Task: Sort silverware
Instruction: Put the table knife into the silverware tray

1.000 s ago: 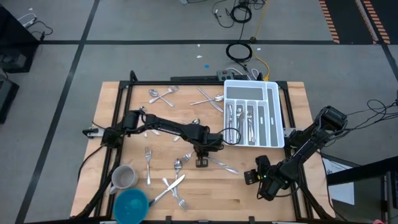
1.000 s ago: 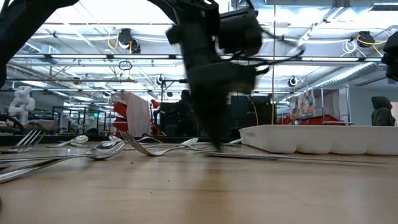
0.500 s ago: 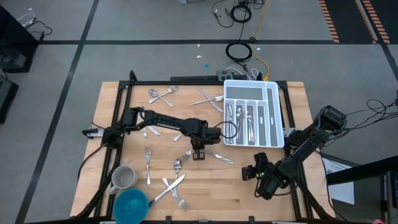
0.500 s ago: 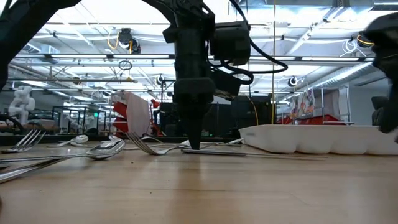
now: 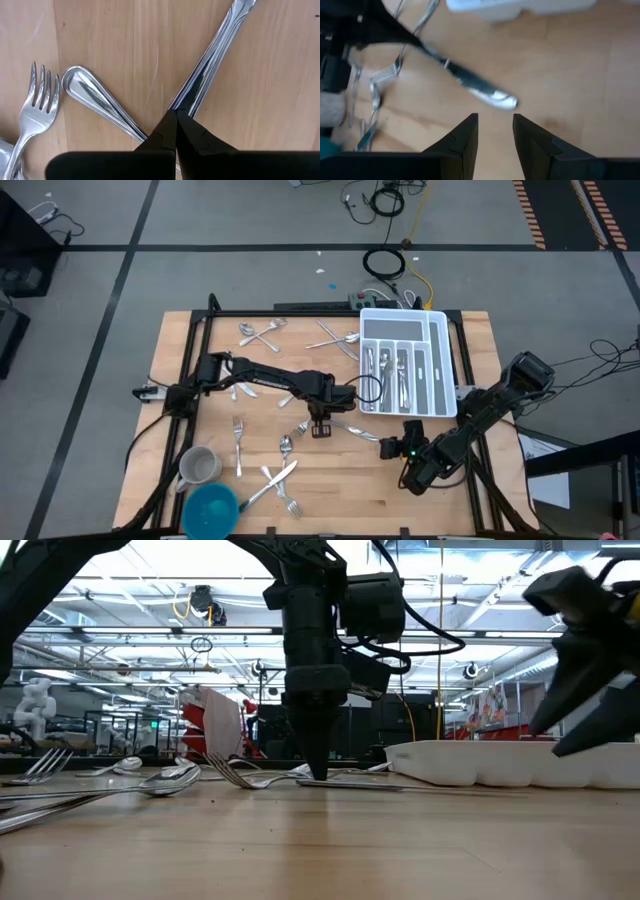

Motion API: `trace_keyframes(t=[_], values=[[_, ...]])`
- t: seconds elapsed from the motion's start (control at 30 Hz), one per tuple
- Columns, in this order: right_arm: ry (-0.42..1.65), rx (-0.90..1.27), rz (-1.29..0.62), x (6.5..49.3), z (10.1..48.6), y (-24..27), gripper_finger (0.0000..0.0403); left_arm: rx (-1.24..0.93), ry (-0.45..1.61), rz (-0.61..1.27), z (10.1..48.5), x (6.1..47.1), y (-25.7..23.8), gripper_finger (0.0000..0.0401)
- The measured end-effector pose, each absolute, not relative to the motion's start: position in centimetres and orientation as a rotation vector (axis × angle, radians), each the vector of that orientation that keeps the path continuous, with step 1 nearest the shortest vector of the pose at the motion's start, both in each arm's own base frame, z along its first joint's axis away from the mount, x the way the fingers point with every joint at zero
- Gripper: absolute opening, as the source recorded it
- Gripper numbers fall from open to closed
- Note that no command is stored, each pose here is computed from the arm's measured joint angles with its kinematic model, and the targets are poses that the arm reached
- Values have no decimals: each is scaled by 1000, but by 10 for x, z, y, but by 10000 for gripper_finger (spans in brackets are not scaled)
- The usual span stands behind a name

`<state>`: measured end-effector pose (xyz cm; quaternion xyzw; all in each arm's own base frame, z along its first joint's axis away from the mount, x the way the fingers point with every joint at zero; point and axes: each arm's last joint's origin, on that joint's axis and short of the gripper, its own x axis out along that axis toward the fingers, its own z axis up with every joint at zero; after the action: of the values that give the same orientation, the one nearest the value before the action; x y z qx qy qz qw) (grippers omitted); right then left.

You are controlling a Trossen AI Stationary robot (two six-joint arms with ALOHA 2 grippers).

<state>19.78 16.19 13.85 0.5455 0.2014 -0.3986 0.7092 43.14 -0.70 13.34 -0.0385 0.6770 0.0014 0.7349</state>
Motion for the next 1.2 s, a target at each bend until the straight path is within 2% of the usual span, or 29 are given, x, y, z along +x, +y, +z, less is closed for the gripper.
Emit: trace_keyframes(t=[0.4,0.83,1.2], values=[[456,1250,-787,210,130,174,117,-85,1438,1,138,438,-7,0],[395,1194,-760,211,132,175,116,-13,1429,69,174,436,-4,0],[396,1199,-762,211,132,175,116,13,1409,26,169,436,-5,0]])
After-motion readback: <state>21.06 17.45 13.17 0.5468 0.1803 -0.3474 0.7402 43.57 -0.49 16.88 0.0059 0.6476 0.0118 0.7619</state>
